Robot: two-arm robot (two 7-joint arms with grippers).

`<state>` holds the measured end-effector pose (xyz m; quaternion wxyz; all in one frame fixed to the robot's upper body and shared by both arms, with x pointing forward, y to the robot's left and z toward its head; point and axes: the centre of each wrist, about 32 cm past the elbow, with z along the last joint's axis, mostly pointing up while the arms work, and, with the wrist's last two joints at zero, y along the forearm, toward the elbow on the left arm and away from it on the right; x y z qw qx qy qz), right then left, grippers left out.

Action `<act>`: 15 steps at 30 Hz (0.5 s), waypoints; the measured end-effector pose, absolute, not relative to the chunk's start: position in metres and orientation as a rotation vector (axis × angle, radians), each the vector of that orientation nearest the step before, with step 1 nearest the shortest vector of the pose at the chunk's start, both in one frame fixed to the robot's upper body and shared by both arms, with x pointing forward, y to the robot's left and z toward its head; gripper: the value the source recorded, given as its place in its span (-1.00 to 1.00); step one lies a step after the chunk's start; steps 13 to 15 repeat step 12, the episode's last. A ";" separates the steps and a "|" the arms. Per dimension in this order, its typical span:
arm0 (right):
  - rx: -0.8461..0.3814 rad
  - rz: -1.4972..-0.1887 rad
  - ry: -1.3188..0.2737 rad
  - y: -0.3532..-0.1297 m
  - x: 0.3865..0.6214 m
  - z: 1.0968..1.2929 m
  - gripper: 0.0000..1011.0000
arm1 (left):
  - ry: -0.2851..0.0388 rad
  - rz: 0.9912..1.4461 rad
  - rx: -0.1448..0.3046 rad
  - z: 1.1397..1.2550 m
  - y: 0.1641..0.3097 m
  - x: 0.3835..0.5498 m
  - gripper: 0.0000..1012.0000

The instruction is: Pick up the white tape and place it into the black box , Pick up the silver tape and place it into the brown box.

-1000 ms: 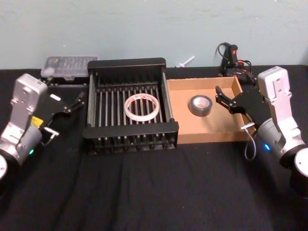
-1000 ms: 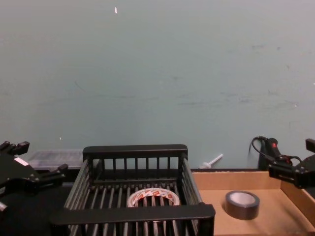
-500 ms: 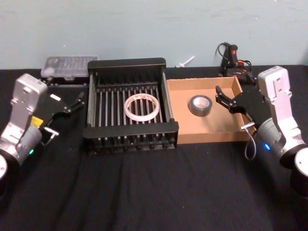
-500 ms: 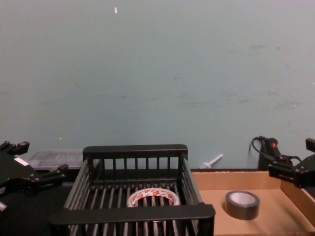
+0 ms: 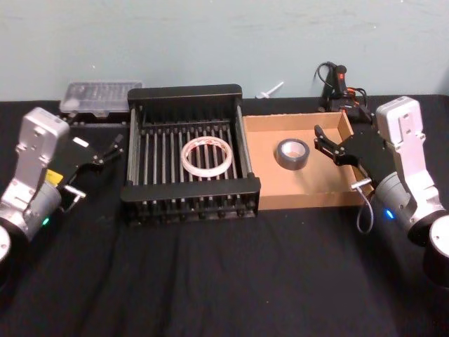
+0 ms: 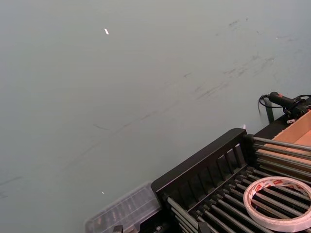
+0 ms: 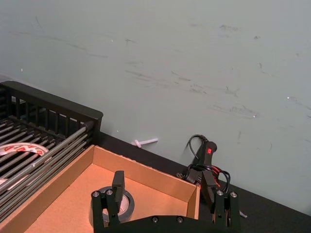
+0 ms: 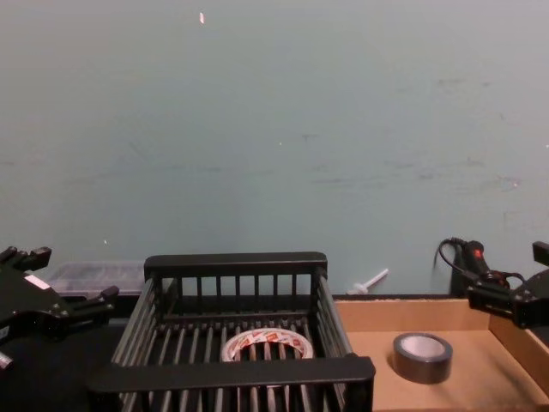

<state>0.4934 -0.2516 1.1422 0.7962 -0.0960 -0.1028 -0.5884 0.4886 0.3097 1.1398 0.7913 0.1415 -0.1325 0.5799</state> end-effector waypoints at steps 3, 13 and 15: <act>-0.206 -1.264 -0.221 -0.252 0.493 1.142 0.98 | -0.285 1.248 0.304 1.140 0.310 0.489 0.98; -0.206 -1.264 -0.221 -0.252 0.493 1.142 0.98 | -0.285 1.248 0.304 1.140 0.310 0.489 0.98; -0.206 -1.264 -0.221 -0.252 0.493 1.142 0.98 | -0.285 1.248 0.304 1.140 0.310 0.489 0.98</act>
